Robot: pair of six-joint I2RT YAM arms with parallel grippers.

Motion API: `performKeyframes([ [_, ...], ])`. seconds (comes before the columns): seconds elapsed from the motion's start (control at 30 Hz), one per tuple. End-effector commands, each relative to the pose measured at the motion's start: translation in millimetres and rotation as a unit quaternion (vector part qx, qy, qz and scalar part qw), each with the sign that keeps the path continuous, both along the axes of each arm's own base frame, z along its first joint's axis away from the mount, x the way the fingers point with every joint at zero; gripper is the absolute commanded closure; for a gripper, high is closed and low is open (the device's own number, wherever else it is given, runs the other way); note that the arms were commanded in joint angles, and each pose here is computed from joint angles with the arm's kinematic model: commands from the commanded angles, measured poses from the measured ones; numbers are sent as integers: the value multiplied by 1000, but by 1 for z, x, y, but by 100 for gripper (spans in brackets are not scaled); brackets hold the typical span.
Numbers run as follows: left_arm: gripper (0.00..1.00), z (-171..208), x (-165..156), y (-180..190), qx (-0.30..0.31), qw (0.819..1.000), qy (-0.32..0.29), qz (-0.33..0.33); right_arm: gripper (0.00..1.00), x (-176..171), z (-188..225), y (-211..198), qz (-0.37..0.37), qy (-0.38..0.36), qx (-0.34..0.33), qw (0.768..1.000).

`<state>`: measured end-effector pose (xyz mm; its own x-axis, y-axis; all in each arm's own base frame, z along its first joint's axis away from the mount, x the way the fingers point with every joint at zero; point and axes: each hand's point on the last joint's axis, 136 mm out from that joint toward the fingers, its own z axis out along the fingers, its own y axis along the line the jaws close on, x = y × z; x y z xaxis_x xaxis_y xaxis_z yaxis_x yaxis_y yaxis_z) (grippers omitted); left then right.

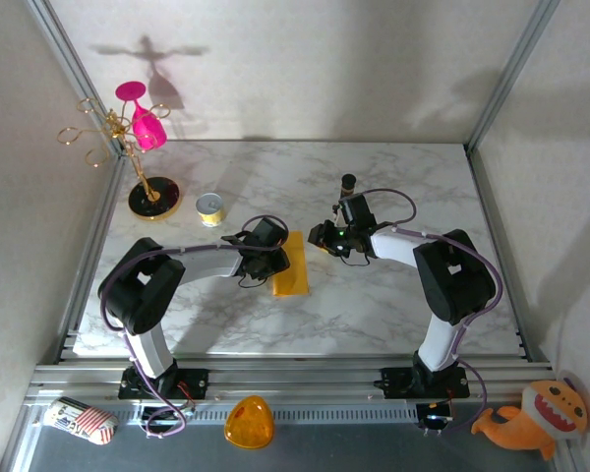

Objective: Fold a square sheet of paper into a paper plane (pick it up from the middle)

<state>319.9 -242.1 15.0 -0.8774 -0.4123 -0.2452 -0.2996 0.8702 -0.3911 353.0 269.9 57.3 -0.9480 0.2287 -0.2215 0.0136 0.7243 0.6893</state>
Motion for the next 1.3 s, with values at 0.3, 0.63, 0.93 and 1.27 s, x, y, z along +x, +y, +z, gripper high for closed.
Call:
performKeyframes([
  [0.3, 57, -66, -39, 34, 91, 992, 84, -9, 71, -13, -10, 18, 50, 2, -1, 999],
  [0.63, 57, -73, -43, 36, 95, 991, 92, -8, 83, -24, -19, 40, 96, 17, -3, 995],
  [0.93, 56, -78, -46, 36, 95, 991, 98, -7, 85, -26, -27, 42, 102, 32, -8, 994],
  [1.27, 56, -81, -48, 37, 100, 990, 99, -10, 85, -31, -38, 40, 107, 46, -22, 993],
])
